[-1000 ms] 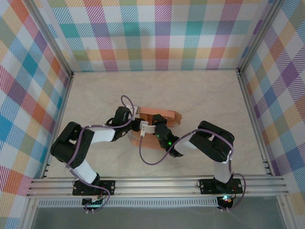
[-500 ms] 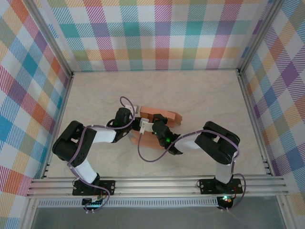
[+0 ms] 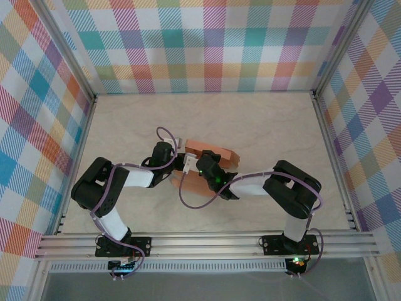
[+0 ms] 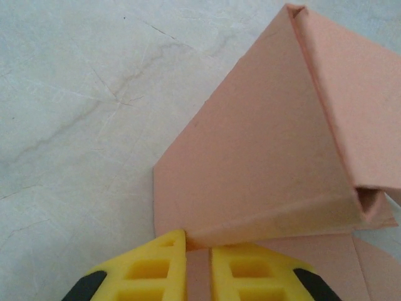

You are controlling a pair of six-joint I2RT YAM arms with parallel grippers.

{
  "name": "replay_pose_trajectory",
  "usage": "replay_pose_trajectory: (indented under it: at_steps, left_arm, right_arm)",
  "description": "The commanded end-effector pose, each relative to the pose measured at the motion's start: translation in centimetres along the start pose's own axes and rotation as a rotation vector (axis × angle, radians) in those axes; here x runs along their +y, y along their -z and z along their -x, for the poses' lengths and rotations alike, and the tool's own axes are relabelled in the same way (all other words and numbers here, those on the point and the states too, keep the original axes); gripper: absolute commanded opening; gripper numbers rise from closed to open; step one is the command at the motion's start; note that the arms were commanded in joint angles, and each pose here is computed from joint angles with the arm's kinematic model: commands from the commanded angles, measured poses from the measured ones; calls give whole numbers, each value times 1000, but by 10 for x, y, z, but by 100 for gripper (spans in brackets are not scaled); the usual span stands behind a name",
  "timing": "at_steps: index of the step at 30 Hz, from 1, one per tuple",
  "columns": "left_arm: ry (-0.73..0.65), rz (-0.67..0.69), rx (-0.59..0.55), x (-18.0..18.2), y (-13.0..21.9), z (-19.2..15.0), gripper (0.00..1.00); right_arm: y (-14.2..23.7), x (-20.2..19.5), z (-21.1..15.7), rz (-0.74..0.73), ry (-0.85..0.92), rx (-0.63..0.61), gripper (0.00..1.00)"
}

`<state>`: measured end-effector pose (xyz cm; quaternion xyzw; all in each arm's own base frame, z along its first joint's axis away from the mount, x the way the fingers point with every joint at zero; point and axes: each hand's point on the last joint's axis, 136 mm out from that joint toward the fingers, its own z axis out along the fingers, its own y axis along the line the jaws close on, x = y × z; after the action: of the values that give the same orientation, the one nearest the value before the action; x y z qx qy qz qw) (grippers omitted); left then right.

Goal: Fold the paper box

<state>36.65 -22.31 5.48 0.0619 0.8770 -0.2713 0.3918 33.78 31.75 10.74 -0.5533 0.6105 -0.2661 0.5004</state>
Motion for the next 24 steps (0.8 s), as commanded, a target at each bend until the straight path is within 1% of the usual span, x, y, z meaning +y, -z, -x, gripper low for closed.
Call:
replay_pose_trajectory:
  at_steps: [1, 4, 18, 24]
  left_arm:
    - [-6, -96, -97, -27, 0, 27, 22]
    - [-9, -104, -103, -28, 0, 29, 23]
    - [-15, -131, -118, -34, -5, 35, 24]
    - [-5, -160, -120, -39, -6, 37, 13]
  right_arm:
    - [6, 41, -2, 169, 38, -11, 0]
    - [7, 43, -1, 191, 25, -9, 0]
    - [20, 67, -4, 371, -36, 15, 0]
    - [18, 69, -7, 375, -49, 31, 0]
